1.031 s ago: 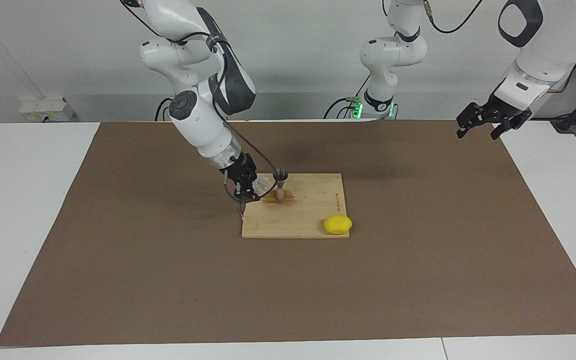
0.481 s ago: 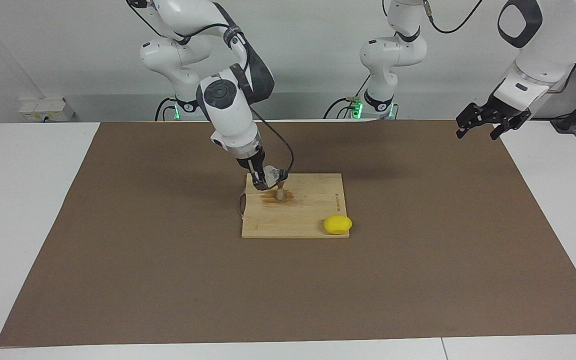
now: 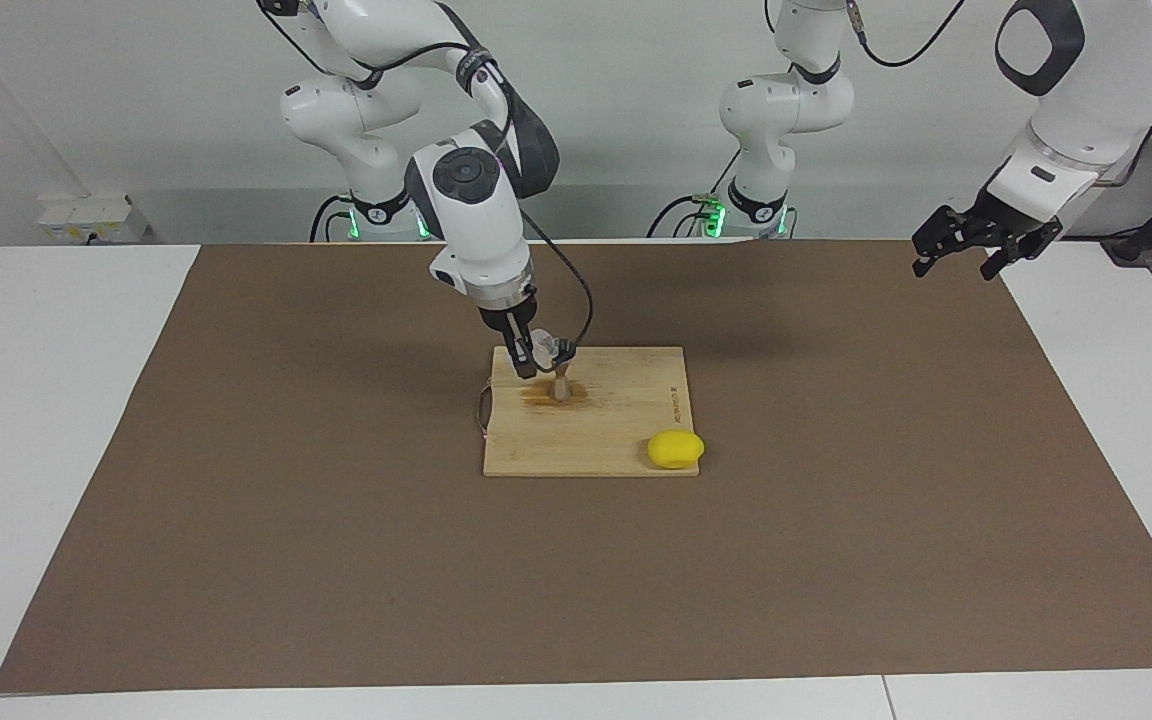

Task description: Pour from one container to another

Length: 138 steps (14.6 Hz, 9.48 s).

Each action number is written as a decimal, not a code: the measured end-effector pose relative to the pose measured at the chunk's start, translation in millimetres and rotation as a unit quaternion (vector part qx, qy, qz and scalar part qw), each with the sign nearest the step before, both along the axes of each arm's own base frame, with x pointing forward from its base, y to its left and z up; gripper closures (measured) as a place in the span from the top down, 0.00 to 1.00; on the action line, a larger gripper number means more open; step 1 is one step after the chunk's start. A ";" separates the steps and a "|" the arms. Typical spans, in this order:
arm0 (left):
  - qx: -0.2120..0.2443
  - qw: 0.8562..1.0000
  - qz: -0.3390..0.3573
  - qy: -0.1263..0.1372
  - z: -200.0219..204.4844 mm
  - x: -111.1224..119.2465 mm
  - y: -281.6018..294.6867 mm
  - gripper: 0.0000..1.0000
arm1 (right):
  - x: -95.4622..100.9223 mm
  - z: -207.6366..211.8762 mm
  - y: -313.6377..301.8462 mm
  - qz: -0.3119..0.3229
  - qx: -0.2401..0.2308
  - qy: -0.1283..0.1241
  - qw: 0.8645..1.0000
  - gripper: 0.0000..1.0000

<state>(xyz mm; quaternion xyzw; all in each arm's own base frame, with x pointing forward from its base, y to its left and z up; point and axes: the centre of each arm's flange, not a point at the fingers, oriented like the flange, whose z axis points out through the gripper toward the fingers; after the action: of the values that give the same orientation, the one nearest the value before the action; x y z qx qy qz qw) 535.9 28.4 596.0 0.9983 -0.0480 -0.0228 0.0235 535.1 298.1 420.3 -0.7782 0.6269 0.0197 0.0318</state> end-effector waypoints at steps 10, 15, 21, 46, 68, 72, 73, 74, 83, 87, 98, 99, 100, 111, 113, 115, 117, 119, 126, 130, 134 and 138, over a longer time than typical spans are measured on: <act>0.000 1.000 0.000 0.001 -0.9 0.0 -0.5 1.00 | -13.4 4.7 26.4 0.007 -0.094 -0.068 0.993 0.51; 0.000 1.000 -0.001 0.001 -1.4 0.0 -1.2 1.00 | -15.3 8.1 32.3 -0.002 -0.108 -0.085 0.991 0.51; 0.000 1.000 0.001 0.001 -1.4 0.0 -1.1 1.00 | -6.8 6.6 16.7 -0.073 -0.045 -0.033 0.996 0.51; 0.009 0.999 0.038 -0.005 12.1 -6.8 -12.1 1.00 | 53.2 -58.6 -281.2 -0.169 0.283 0.044 0.943 0.51; 0.030 0.997 0.069 -0.018 7.8 2.0 -30.7 1.00 | 13.7 -172.7 -367.5 -0.186 0.335 0.007 0.924 0.55; 0.030 0.997 0.068 -0.018 7.4 2.2 -31.0 1.00 | 6.9 -175.9 -392.6 -0.210 0.324 -0.007 0.922 0.99; 0.030 0.997 0.068 -0.018 7.2 2.3 -31.6 1.00 | 5.4 -173.5 -399.9 -0.210 0.324 -0.013 0.922 1.00; 0.030 0.997 0.068 -0.018 7.2 2.3 -31.9 1.00 | 3.7 -169.0 -406.6 -0.208 0.323 -0.021 0.923 1.00; 0.030 0.997 0.068 -0.018 7.2 2.3 -31.6 1.00 | -6.8 -96.3 -407.0 0.090 0.169 -0.050 0.980 1.00; 0.030 0.997 0.068 -0.018 7.2 2.3 -31.7 1.00 | -15.7 -76.7 -403.8 0.278 0.120 -0.029 0.953 1.00; 0.030 0.997 0.068 -0.018 7.2 2.3 -31.8 1.00 | -6.2 21.3 -277.8 0.499 0.032 -0.004 0.866 1.00; 0.030 0.997 0.068 -0.018 7.2 2.3 -31.8 1.00 | -3.2 39.1 -269.8 0.512 0.022 -0.003 0.859 1.00; 0.030 0.997 0.068 -0.018 7.2 2.3 -31.8 1.00 | 0.0 56.9 -263.1 0.521 0.016 -0.004 0.854 1.00; 0.030 0.997 0.068 -0.018 7.2 2.3 -31.8 1.00 | 5.4 188.2 -224.5 0.570 -0.052 -0.013 0.820 1.00; 0.030 0.997 0.068 -0.018 7.2 2.3 -31.8 1.00 | 5.2 201.0 -235.3 0.562 -0.048 -0.005 0.826 1.00; 0.030 0.997 0.068 -0.018 7.2 2.3 -31.8 1.00 | 7.7 204.4 -248.2 0.552 -0.043 -0.002 0.833 1.00; 0.030 0.997 0.068 -0.018 7.2 2.3 -31.8 1.00 | 9.2 199.1 -261.7 0.540 -0.029 0.001 0.841 1.00; 0.030 0.997 0.068 -0.018 7.2 2.3 -31.8 1.00 | 7.8 190.0 -270.6 0.532 -0.019 0.010 0.846 1.00; 0.030 0.997 0.068 -0.018 7.2 2.3 -31.8 1.00 | 0.6 172.8 -278.1 0.543 -0.028 0.013 0.839 1.00; 0.030 0.997 0.068 -0.018 7.2 2.3 -31.8 1.00 | 0.2 174.4 -274.2 0.551 -0.031 0.011 0.834 1.00; 0.030 0.997 0.068 -0.018 7.2 2.3 -31.8 1.00 | 1.3 176.7 -266.3 0.557 -0.035 0.004 0.830 1.00; 0.030 0.997 0.068 -0.018 7.2 2.3 -31.8 1.00 | 1.7 177.7 -266.0 0.557 -0.036 0.002 0.830 1.00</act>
<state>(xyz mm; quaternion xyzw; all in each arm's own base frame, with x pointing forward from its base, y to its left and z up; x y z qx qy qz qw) 538.2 -3.4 603.2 0.9998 0.0198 -0.0049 -0.0060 536.8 32.1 598.0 -0.9960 0.0874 0.0134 -0.0137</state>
